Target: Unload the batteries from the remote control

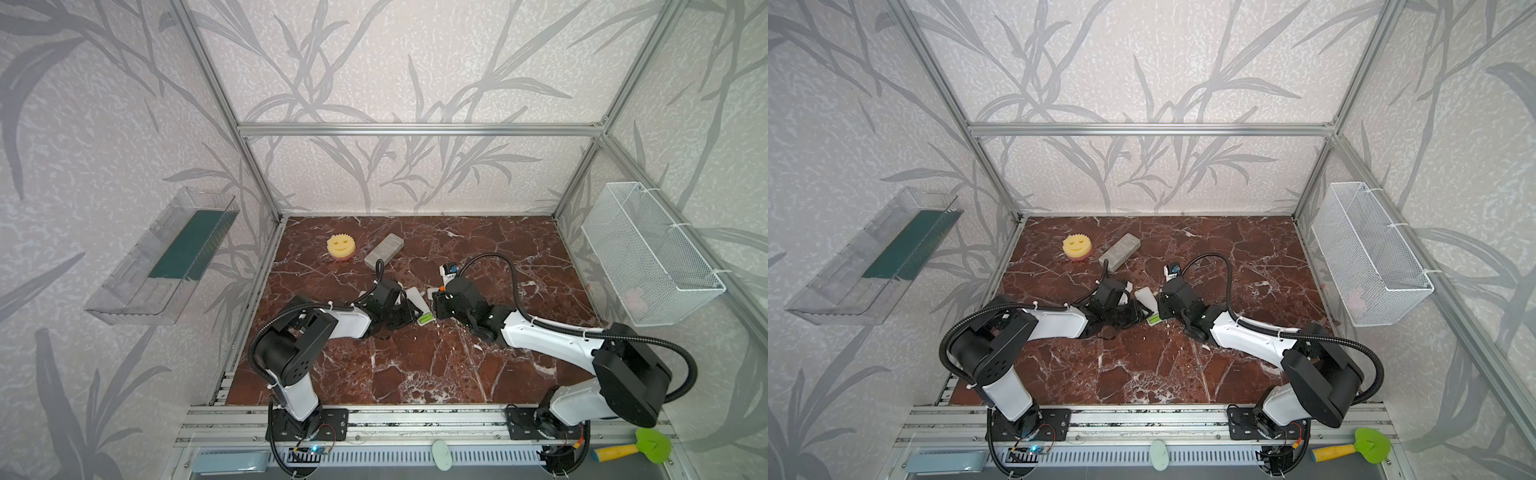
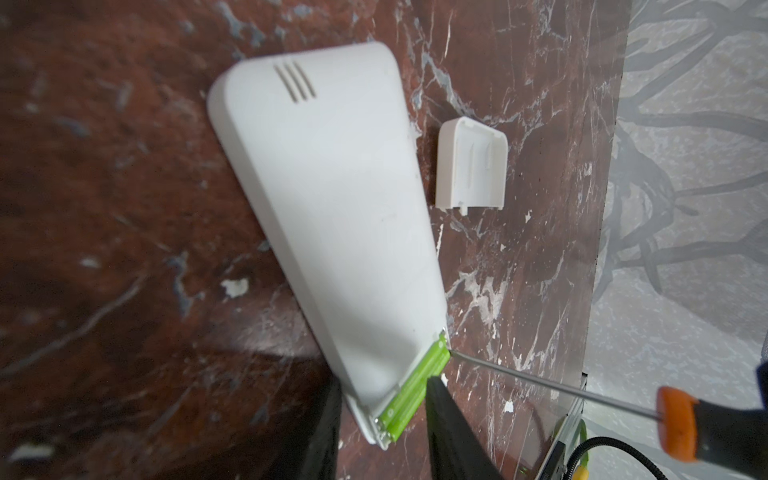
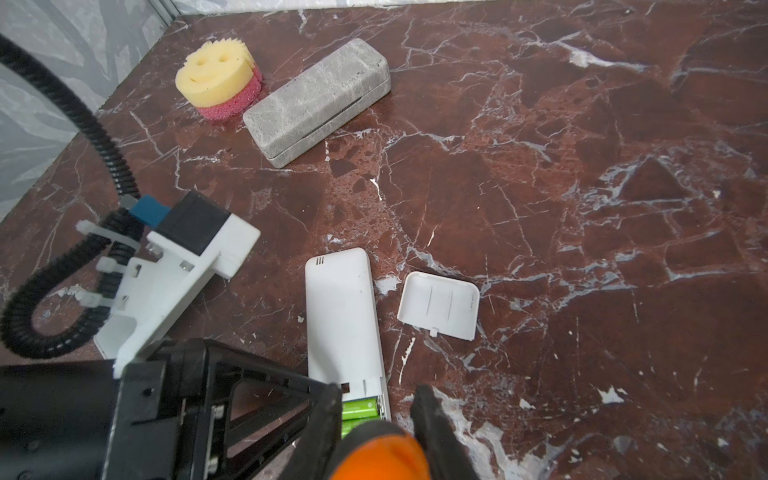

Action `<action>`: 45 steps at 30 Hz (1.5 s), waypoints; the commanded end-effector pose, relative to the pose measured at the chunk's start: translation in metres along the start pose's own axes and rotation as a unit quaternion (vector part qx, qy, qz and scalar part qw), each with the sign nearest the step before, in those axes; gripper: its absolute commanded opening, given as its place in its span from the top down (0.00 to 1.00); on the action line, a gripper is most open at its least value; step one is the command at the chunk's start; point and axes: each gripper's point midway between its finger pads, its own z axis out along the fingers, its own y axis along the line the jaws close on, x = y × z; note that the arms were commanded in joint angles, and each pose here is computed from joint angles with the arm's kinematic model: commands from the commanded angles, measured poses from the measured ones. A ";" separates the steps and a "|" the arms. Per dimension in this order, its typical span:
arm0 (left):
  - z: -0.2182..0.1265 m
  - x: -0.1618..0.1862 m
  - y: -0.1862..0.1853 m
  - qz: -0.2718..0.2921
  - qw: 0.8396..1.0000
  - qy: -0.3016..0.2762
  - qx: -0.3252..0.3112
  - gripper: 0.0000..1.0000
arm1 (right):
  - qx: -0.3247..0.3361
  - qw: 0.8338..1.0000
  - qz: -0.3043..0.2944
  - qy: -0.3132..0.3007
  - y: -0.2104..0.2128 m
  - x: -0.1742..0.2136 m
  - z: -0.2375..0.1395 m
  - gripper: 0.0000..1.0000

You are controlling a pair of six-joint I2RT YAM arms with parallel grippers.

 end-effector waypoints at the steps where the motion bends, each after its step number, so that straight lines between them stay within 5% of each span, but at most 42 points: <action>1: 0.006 0.026 0.027 -0.028 0.998 0.030 -0.040 0.64 | 0.003 0.999 0.047 0.028 -0.012 0.020 0.006 1.00; 28: 0.020 0.039 0.040 -0.076 0.996 0.036 -0.031 0.74 | -0.041 0.965 0.256 0.029 -0.045 0.033 0.016 1.00; 45: 0.008 0.048 0.029 -0.064 0.996 0.053 -0.011 0.76 | 0.017 0.979 0.201 -0.002 -0.063 0.017 0.005 1.00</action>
